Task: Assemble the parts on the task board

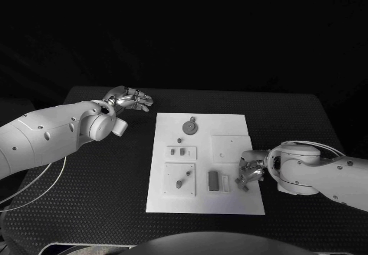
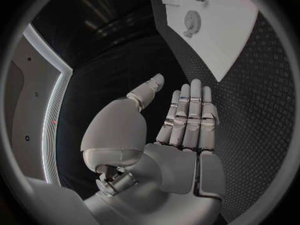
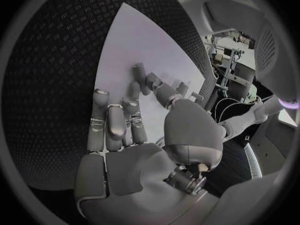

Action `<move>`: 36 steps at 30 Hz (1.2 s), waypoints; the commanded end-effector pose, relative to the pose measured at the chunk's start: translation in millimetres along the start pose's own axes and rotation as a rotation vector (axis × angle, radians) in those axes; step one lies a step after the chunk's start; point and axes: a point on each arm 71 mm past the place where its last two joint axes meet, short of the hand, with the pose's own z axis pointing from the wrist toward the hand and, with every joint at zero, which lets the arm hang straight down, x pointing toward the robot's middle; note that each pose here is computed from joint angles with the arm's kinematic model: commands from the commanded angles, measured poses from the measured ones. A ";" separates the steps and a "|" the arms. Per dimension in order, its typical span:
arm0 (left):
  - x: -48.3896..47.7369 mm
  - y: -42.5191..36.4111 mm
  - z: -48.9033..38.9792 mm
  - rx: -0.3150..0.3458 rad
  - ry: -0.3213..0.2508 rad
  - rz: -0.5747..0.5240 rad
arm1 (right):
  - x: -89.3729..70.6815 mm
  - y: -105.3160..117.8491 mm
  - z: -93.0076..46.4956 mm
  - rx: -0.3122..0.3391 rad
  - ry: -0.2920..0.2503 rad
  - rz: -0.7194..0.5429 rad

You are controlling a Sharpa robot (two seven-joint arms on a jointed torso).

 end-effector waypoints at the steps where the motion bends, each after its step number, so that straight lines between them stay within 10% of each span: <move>1: 2.0 -1.4 0.2 0.008 0.015 -0.009 | 4.1 -2.7 3.3 0.008 -0.023 0.247; 18: 1.5 -0.9 -0.9 0.003 0.017 -0.010 | 10.5 -1.8 -0.5 0.030 0.056 0.455; 36: 1.8 -0.6 -0.8 0.000 0.020 -0.010 | -3.2 3.9 -1.1 -0.023 -0.142 -0.011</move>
